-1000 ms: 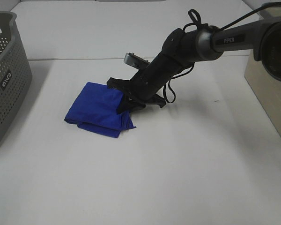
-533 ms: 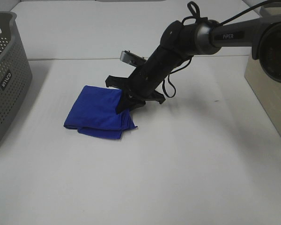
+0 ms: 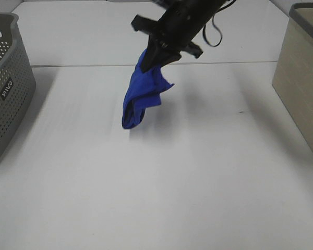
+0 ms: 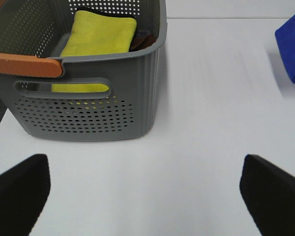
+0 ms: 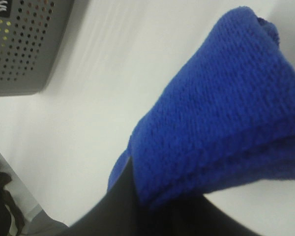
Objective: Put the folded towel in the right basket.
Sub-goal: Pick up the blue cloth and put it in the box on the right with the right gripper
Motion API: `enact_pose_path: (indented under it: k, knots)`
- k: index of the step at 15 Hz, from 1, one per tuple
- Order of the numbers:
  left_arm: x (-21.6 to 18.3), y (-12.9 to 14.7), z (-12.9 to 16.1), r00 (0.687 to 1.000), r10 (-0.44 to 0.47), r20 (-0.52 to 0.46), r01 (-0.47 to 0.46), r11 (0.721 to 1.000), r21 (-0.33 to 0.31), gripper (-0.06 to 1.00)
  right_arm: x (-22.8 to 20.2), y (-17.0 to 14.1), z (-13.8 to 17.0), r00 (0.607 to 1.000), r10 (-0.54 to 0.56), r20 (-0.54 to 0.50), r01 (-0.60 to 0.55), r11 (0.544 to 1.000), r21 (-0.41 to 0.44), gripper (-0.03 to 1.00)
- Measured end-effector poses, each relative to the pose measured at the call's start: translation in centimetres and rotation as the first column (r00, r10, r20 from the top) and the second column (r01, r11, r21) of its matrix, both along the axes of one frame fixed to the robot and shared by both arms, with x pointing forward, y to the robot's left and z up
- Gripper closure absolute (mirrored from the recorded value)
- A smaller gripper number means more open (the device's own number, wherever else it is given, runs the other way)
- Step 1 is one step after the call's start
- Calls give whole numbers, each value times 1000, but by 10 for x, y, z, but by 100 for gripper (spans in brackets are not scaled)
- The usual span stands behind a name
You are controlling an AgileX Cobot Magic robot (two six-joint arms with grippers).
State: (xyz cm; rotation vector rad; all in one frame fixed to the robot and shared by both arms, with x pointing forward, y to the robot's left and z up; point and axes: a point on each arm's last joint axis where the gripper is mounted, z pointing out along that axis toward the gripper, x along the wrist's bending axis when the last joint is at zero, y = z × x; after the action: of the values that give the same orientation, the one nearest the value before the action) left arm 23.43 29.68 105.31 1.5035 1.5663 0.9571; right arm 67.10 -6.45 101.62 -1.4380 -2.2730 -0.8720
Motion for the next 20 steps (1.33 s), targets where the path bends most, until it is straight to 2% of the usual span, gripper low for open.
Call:
enact_pose_path:
  k: [2, 4, 6, 9, 11, 15, 16, 17, 18, 20]
  knots:
    - [0, 0, 0, 1000, 0, 0, 0, 1000, 1, -3, 7, -42, 35, 995, -77, 55, 77, 997, 12, 88]
    - [0, 0, 0, 1000, -1, 0, 1, 1000, 3, -3, 12, -97, 73, 973, -191, 127, 189, 981, 32, 88]
    - [0, 0, 0, 1000, -1, 0, 1, 1000, 3, -3, 10, -158, 110, 926, -324, 192, 318, 946, 62, 88]
    - [0, 0, 0, 1000, -1, 0, 1, 1000, 3, -3, -6, -240, 148, 828, -491, 269, 485, 869, 95, 88]
    - [0, 0, 0, 1000, -1, 0, 1, 1000, 3, -3, -12, -275, 156, 780, -558, 284, 554, 826, 101, 88]
    - [0, 0, 0, 1000, -1, 0, 1, 1000, 3, -3, -29, -356, 156, 655, -700, 285, 706, 702, 100, 88]
    - [0, 0, 0, 1000, -1, 0, 1, 1000, 3, -3, -39, -386, 155, 603, -742, 293, 758, 648, 81, 88]
    - [0, 0, 0, 1000, -1, 0, 1, 1000, 3, -3, -43, -398, 153, 584, -752, 306, 780, 625, 46, 88]
    - [0, 0, 0, 1000, -1, 0, 1, 1000, 3, -3, -45, -402, 152, 578, -753, 313, 788, 616, 26, 88]
    - [0, 0, 0, 1000, -2, 0, 2, 1000, 4, -3, -48, -411, 145, 576, -743, 342, 803, 592, -66, 88]
